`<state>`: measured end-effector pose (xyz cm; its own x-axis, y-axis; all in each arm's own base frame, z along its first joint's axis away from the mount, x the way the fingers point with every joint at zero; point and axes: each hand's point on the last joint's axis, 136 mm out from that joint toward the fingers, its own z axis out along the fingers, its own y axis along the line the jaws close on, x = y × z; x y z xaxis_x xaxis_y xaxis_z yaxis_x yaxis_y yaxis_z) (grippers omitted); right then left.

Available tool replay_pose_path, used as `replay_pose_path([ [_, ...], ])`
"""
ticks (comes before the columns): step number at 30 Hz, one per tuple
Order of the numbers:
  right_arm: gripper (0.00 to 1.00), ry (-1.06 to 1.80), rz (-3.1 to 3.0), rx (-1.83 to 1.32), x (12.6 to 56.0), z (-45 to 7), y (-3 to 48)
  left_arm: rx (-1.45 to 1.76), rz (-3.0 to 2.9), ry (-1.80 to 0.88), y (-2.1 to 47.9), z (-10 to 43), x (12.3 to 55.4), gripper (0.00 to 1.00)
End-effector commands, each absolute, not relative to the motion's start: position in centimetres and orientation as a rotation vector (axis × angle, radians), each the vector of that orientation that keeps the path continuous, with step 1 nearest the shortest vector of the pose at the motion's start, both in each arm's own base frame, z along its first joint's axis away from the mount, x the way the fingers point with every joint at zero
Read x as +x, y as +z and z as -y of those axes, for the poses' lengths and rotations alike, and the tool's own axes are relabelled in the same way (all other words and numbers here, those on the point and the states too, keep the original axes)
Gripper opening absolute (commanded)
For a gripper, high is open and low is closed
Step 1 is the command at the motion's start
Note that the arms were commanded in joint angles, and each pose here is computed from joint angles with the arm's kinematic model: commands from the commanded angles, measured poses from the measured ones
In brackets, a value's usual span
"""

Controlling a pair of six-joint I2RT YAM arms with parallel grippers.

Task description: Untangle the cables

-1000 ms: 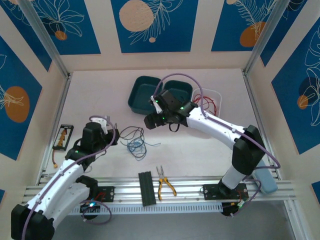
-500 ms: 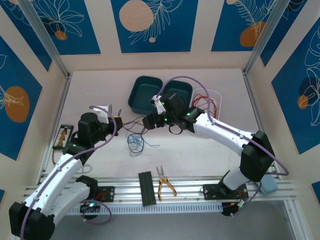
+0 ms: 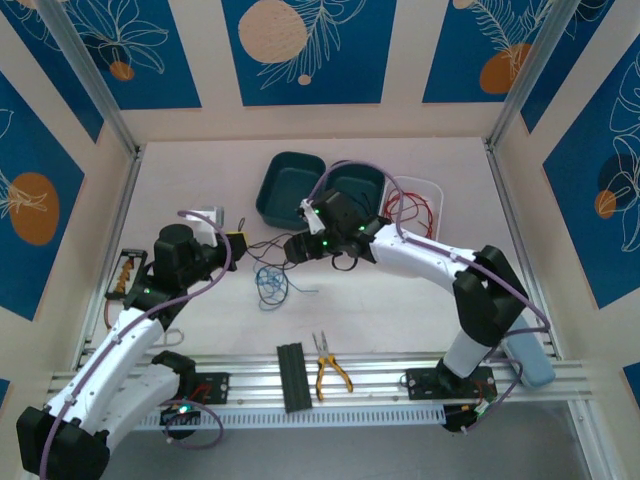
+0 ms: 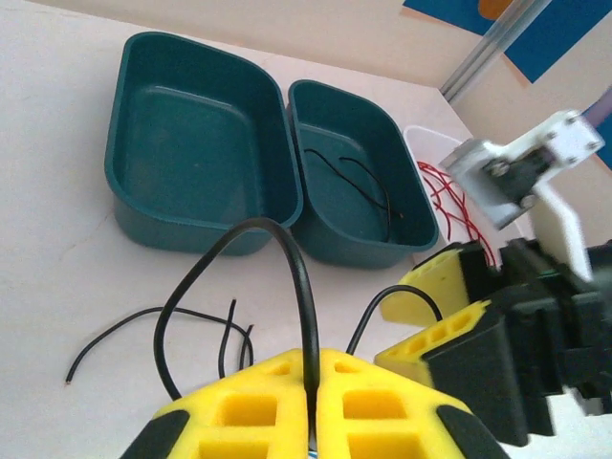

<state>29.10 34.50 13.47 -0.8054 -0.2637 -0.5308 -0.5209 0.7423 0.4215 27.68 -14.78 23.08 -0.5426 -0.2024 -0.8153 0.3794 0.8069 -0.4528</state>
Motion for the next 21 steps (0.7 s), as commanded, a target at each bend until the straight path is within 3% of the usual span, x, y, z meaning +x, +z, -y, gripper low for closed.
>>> replay_pose_path([
  [1,0.62,0.873,-2.493,-0.607,29.1,-36.2,13.9,0.134,-1.966,-0.792,25.0,14.9,27.6,0.07],
  [5,0.45,0.901,-2.495,-0.594,29.6,-37.1,14.0,0.122,-1.987,-0.789,24.5,14.8,27.5,0.08],
  [10,0.04,0.921,-2.47,-0.582,29.7,-37.5,15.4,0.073,-2.012,-0.773,23.6,14.4,27.6,0.1],
  [11,0.0,0.921,-2.464,-0.58,29.7,-37.5,15.7,0.066,-2.012,-0.77,23.6,14.3,27.7,0.11],
  [14,0.0,0.909,-2.447,-0.569,29.7,-37.1,16.8,0.049,-2.012,-0.757,23.6,14.0,27.7,0.19],
  [17,0.0,0.902,-2.419,-0.552,29.8,-36.7,18.3,0.019,-2.019,-0.716,23.5,13.3,27.7,0.53],
  [20,0.0,0.887,-2.397,-0.52,29.9,-36.2,19.6,-0.039,-2.024,-0.633,23.6,11.7,27.5,0.94],
  [21,0.0,0.883,-2.391,-0.512,29.9,-36.0,20.1,-0.07,-2.027,-0.592,23.7,10.9,27.3,1.0],
])
